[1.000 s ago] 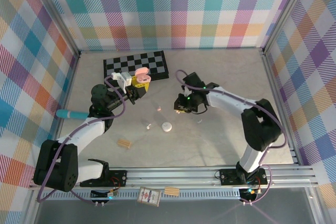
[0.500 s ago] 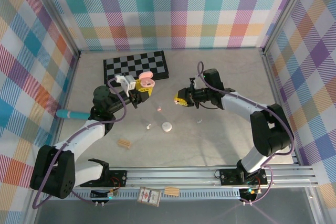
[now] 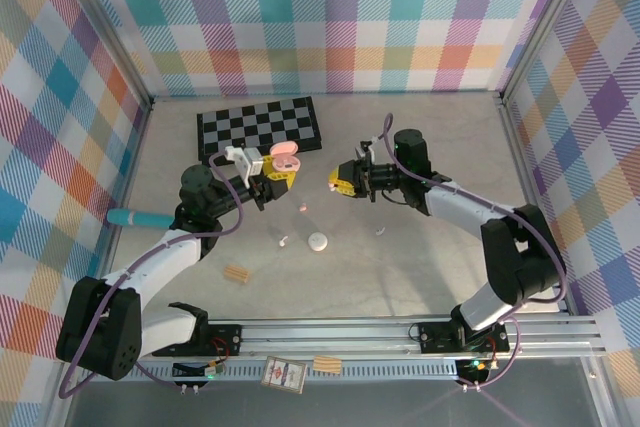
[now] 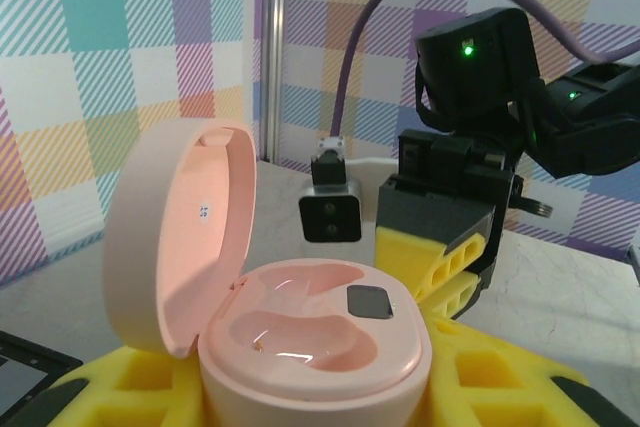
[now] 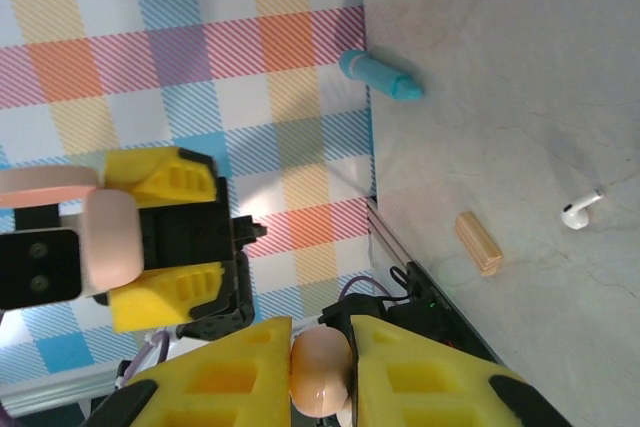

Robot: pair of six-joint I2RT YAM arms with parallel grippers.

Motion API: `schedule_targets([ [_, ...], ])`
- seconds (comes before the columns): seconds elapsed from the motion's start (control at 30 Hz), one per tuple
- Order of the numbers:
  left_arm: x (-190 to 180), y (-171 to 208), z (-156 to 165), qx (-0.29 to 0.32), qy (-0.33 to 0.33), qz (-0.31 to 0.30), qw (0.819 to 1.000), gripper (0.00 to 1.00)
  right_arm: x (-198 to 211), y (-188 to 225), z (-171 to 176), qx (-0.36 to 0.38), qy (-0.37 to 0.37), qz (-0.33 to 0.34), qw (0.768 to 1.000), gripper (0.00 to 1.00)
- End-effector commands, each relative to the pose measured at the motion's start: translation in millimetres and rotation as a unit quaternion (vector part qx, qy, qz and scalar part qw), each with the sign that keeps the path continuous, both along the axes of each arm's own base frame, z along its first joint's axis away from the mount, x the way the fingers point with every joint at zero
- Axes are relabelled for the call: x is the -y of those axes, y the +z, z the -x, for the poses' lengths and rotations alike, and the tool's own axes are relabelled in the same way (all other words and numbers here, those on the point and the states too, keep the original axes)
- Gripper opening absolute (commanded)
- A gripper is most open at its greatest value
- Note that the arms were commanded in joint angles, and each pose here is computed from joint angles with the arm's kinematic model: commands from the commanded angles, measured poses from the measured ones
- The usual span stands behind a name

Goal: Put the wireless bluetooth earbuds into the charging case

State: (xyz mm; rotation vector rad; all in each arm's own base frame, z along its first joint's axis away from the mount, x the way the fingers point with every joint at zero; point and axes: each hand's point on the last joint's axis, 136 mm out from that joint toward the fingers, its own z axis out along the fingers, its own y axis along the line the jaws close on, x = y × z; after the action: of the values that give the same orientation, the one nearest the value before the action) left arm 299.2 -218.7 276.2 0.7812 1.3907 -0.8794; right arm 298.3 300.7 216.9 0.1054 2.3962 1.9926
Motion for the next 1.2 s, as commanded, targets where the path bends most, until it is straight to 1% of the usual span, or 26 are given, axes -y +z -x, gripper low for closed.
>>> schedule_targets([
  [0.0, 6, 12, 12, 0.028, -0.029, 0.008, 0.999, 0.34, 4, 32, 7, 0.086, 0.018, -0.014, 0.996, 0.21],
  [0.1, 11, 13, 17, 0.028, -0.049, 0.009, 0.998, 0.34, 7, 45, 12, 0.138, 0.022, 0.000, 0.990, 0.21],
  [0.2, 17, 14, 21, 0.025, -0.067, 0.009, 0.997, 0.34, 8, 64, 18, 0.185, 0.032, -0.002, 0.982, 0.21],
  [0.27, 21, 14, 22, 0.025, -0.075, 0.008, 0.997, 0.34, 6, 74, 23, 0.218, 0.039, 0.013, 0.975, 0.21],
  [0.43, 29, 15, 29, 0.024, -0.098, 0.007, 0.995, 0.34, -7, 100, 36, 0.302, 0.064, 0.037, 0.950, 0.22],
  [0.57, 34, 17, 31, 0.023, -0.110, 0.010, 0.994, 0.34, -19, 106, 44, 0.344, 0.086, 0.063, 0.933, 0.22],
  [0.77, 38, 24, 36, 0.021, -0.131, 0.028, 0.991, 0.34, -33, 101, 49, 0.377, 0.102, 0.088, 0.916, 0.22],
  [0.87, 41, 24, 39, 0.020, -0.139, 0.030, 0.990, 0.34, -36, 99, 48, 0.382, 0.104, 0.096, 0.913, 0.22],
  [1.17, 44, 22, 45, 0.020, -0.151, 0.027, 0.988, 0.34, -37, 101, 39, 0.392, 0.081, 0.108, 0.910, 0.20],
])
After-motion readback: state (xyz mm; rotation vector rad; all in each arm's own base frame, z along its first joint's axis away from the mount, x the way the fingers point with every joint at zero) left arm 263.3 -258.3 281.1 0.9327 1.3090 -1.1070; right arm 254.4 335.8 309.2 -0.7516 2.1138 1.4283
